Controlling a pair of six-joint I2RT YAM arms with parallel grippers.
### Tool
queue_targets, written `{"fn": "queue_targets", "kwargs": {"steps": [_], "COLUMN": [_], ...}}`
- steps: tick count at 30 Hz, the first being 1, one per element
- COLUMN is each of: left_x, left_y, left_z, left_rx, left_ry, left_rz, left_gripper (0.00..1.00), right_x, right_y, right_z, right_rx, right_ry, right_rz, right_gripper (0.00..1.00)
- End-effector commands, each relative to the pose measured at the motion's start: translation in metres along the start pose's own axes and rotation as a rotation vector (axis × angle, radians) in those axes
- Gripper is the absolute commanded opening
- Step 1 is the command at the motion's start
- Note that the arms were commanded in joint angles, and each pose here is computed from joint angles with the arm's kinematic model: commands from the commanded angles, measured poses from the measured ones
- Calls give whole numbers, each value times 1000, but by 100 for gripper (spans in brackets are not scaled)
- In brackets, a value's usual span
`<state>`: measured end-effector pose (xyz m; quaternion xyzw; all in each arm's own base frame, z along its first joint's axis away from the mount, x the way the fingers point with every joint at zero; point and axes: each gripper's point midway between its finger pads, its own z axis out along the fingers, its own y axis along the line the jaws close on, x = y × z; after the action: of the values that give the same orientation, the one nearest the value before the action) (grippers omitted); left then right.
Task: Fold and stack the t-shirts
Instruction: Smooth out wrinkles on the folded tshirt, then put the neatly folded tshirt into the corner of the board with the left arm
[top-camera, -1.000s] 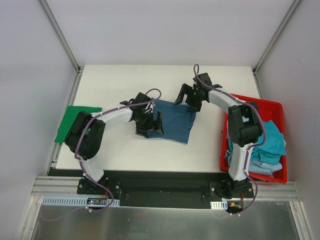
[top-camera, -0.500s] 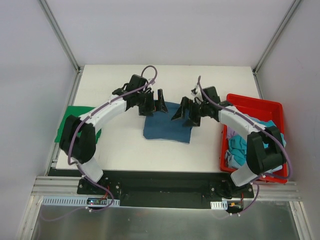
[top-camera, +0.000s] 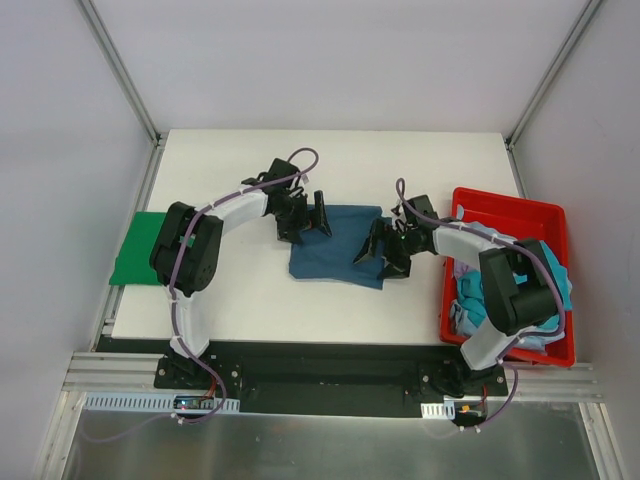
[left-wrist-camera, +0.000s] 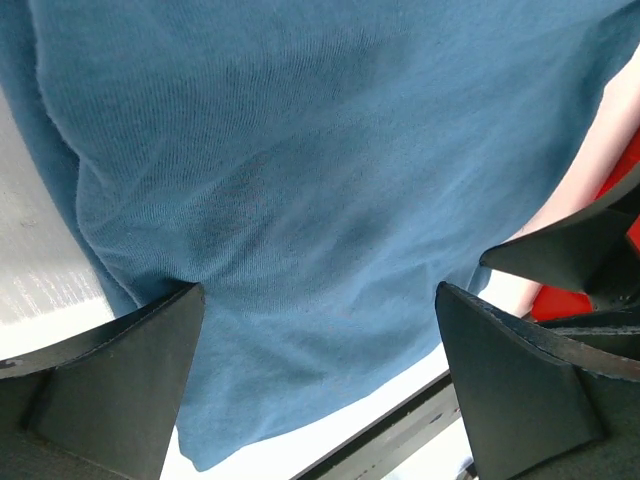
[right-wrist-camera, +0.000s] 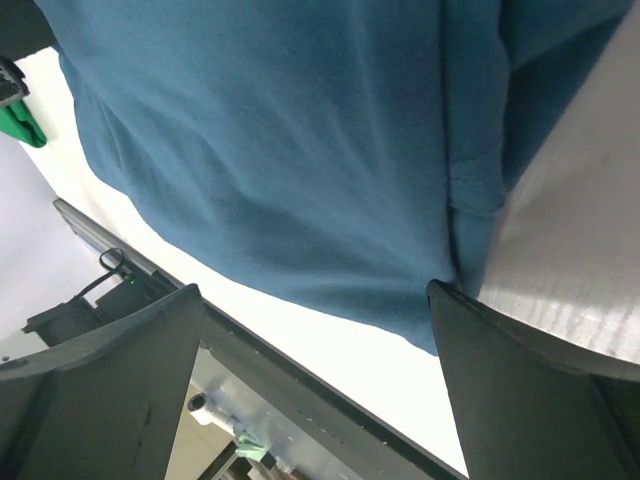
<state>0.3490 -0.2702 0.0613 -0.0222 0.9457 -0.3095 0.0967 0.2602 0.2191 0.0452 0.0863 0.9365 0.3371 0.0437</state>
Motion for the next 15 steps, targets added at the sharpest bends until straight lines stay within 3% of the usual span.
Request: {"fn": "queue_targets", "kwargs": {"steps": [1, 7, 12, 15], "left_x": [-7, -11, -4, -9], "left_y": [-7, -40, -12, 10], "left_z": [-8, -71, -104, -106], "left_rx": [9, 35, -112, -159], "left_ry": [-27, -187, -302, -304], "left_rz": [33, 131, 107, 30], "left_gripper": [99, 99, 99, 99], "right_x": [-17, -36, -47, -47], "right_y": [8, 52, 61, 56], "right_z": [-25, -95, -169, -203], "right_rx": [36, -17, -11, 11], "right_ry": [-105, -322, -636, -797], "right_rz": [-105, -272, -316, -304], "right_gripper": [96, 96, 96, 96]}}
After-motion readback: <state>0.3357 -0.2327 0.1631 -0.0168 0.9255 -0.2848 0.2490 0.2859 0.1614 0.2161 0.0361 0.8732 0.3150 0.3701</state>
